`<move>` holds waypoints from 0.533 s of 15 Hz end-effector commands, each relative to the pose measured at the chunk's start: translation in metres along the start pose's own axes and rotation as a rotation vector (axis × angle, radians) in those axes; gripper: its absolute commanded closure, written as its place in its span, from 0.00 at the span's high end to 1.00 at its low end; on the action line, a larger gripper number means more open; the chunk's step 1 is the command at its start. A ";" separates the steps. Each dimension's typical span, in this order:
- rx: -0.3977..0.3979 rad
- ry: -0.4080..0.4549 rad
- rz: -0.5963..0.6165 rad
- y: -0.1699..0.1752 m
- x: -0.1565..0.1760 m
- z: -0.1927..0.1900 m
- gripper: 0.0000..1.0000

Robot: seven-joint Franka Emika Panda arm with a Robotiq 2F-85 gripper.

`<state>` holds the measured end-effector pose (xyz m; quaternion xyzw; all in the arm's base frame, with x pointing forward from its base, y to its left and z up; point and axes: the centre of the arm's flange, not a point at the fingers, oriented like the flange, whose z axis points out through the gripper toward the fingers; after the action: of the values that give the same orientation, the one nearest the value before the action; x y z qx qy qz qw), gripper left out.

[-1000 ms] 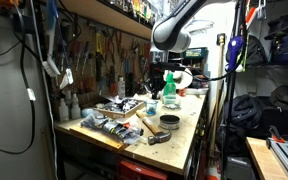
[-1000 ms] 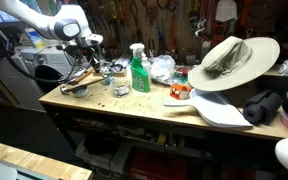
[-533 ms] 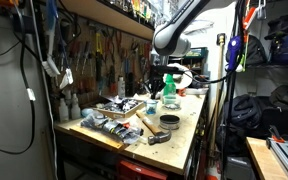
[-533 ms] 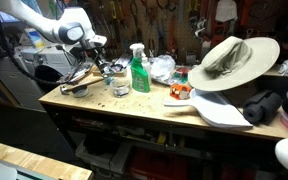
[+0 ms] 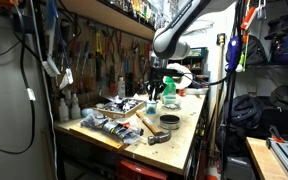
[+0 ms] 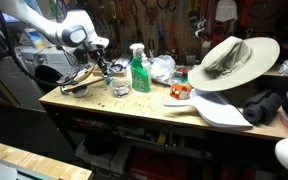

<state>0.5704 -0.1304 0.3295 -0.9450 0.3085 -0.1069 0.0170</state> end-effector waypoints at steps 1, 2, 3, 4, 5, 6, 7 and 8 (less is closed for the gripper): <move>0.024 0.008 0.029 0.001 0.001 0.004 0.62; 0.027 0.007 0.032 0.001 0.001 0.003 0.70; 0.032 0.002 0.033 0.001 -0.001 0.000 0.77; 0.043 -0.007 0.027 0.001 -0.004 -0.006 0.86; 0.054 0.000 0.027 0.001 -0.007 -0.013 0.92; 0.063 0.010 0.025 0.001 -0.010 -0.021 0.98; 0.056 0.016 0.031 0.002 -0.015 -0.031 1.00; 0.042 0.012 0.037 0.005 -0.019 -0.040 1.00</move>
<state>0.5702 -0.1274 0.3425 -0.9400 0.3181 -0.1187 0.0339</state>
